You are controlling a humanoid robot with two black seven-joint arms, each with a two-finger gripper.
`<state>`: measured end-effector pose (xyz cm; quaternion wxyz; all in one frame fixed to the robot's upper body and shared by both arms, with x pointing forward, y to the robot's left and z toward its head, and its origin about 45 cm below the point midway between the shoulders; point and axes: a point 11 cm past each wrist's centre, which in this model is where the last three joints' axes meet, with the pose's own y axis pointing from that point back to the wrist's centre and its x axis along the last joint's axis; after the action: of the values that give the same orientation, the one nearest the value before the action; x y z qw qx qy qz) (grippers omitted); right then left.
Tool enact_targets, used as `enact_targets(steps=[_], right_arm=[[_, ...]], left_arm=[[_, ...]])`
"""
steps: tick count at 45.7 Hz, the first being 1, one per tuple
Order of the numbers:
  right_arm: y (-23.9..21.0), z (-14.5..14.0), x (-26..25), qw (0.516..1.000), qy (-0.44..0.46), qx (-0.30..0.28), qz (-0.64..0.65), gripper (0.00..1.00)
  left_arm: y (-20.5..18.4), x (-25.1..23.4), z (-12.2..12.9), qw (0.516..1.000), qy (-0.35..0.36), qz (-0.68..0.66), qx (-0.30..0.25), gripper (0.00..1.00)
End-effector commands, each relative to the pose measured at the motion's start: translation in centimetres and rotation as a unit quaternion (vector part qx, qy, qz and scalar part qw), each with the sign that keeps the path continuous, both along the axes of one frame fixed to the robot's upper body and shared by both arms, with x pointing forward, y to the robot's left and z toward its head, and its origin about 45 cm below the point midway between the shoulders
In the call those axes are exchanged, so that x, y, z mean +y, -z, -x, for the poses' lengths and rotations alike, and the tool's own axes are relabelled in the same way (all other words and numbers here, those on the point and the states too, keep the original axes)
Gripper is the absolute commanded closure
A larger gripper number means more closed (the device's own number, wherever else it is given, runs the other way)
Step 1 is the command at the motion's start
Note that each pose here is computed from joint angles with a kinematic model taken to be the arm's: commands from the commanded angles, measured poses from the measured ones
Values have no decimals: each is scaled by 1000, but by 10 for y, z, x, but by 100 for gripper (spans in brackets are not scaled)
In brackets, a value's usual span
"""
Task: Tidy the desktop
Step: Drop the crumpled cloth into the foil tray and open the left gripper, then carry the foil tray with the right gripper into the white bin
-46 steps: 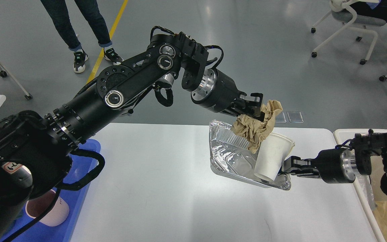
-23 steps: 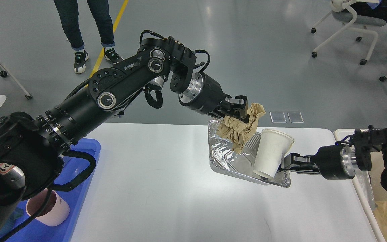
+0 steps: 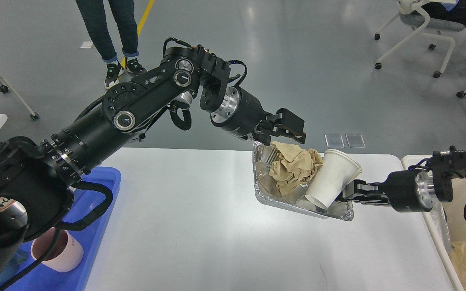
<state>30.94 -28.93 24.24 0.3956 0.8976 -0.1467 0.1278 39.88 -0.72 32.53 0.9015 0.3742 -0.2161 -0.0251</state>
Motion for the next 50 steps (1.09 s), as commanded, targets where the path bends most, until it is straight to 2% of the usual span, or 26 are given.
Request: enact_targets(steps=[1, 9, 18, 22, 26, 31, 34, 41, 50], right_arm=[[-4, 0, -5, 1000, 5, 0, 0, 100], [-9, -1, -10, 1000, 6, -5, 5, 100], [-17, -4, -6, 1000, -12, -8, 8, 100], [-20, -5, -6, 1000, -12, -12, 8, 100], [-21, -5, -6, 1000, -13, -12, 10, 100], [-31, -10, -10, 1000, -5, -25, 0, 100], [-40, -13, -13, 999, 4, -31, -13, 100], [-60, -18, -29, 998, 29, -51, -24, 100], [-72, -39, -96, 987, 145, -64, -22, 100]], left_arm=[[-18, 20, -14, 1000, -22, 10, -14, 4], [-62, 54, -34, 991, -71, 114, 4, 3], [-121, 83, -53, 957, -132, 258, 20, 3], [-134, 95, -69, 922, -202, 327, 34, 3], [-142, 103, -85, 856, -289, 421, 79, 3], [-122, 119, -103, 722, -396, 538, 181, 3], [-106, 137, -109, 658, -432, 576, 221, 3], [-34, 175, -109, 559, -484, 607, 293, 3], [71, 222, -85, 460, -562, 599, 339, 3]])
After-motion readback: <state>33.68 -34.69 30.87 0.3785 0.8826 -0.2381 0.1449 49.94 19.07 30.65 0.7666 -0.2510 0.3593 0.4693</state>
